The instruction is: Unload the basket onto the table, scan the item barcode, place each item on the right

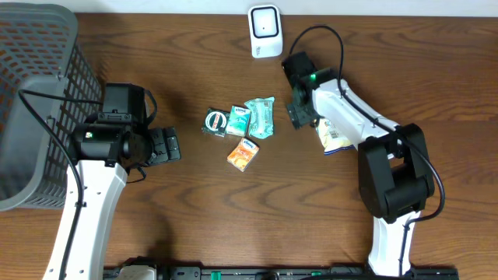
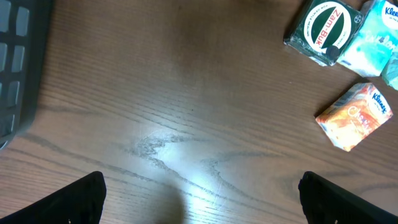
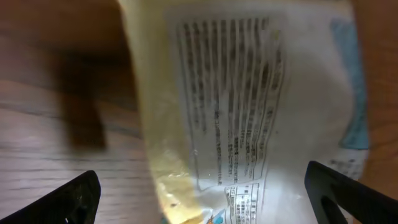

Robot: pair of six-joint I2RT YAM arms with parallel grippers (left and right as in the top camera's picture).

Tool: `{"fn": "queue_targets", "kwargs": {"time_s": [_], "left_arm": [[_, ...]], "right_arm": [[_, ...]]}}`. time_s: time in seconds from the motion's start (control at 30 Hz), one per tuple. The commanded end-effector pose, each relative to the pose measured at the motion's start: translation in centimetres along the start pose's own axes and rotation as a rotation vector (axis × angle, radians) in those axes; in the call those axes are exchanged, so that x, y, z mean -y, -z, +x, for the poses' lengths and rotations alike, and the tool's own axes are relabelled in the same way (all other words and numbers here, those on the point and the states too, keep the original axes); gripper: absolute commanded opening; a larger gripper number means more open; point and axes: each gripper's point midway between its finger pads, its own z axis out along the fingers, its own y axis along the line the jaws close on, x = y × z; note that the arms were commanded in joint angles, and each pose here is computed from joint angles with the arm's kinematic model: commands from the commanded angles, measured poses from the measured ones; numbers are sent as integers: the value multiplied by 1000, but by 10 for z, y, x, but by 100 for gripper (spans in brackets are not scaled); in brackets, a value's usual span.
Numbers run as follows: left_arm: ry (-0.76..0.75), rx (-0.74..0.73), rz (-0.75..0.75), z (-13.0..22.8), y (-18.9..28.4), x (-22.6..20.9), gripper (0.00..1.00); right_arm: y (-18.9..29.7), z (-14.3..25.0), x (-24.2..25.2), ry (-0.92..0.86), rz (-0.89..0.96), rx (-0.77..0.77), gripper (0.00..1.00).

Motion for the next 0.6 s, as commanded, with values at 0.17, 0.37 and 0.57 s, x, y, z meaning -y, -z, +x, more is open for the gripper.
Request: {"fn": "queue_targets", "kwargs": {"time_s": [0.17, 0.37, 0.57], "left_arm": [[10, -9, -7, 2, -2, -1, 98], [10, -9, -7, 2, -2, -1, 98], [10, -9, -7, 2, -2, -1, 98]], "right_arm": [[-32, 25, 9, -15, -38, -75, 81], [-37, 29, 0, -27, -123, -101, 2], [6, 6, -16, -91, -425, -120, 1]]}}
